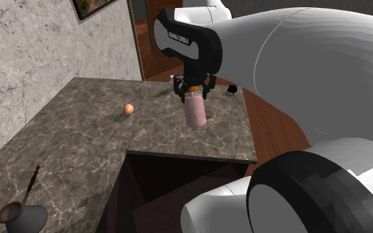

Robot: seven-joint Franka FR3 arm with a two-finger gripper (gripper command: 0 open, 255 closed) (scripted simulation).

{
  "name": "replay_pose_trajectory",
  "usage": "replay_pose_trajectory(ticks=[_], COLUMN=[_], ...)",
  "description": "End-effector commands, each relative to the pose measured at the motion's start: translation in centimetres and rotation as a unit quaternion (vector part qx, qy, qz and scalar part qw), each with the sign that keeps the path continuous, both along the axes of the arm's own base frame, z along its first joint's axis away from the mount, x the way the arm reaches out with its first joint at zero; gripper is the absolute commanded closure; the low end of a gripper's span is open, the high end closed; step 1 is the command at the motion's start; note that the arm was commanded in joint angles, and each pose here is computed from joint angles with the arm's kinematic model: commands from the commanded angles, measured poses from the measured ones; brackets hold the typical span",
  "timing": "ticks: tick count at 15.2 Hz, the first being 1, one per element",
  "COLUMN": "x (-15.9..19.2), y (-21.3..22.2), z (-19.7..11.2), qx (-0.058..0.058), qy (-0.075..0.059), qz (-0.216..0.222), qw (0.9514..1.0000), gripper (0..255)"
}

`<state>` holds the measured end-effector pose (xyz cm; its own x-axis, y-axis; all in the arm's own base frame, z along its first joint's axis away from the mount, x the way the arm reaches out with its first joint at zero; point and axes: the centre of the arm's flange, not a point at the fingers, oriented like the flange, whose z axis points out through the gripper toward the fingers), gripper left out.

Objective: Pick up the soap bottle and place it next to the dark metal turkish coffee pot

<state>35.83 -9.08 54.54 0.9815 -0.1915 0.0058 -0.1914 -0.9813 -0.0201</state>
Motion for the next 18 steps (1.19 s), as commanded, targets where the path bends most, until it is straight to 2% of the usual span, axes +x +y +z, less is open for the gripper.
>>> replay_pose_trajectory(ticks=[1,12,18], x=[0.0,0.0,0.2], y=[0.1,0.1,8.0], z=[1.1,6.7,6.7], qx=[0.0,0.0,0.0], qy=[0.0,0.0,0.0], qz=[0.0,0.0,0.0], qw=[1.0,1.0,1.0], gripper=[255,255,255])
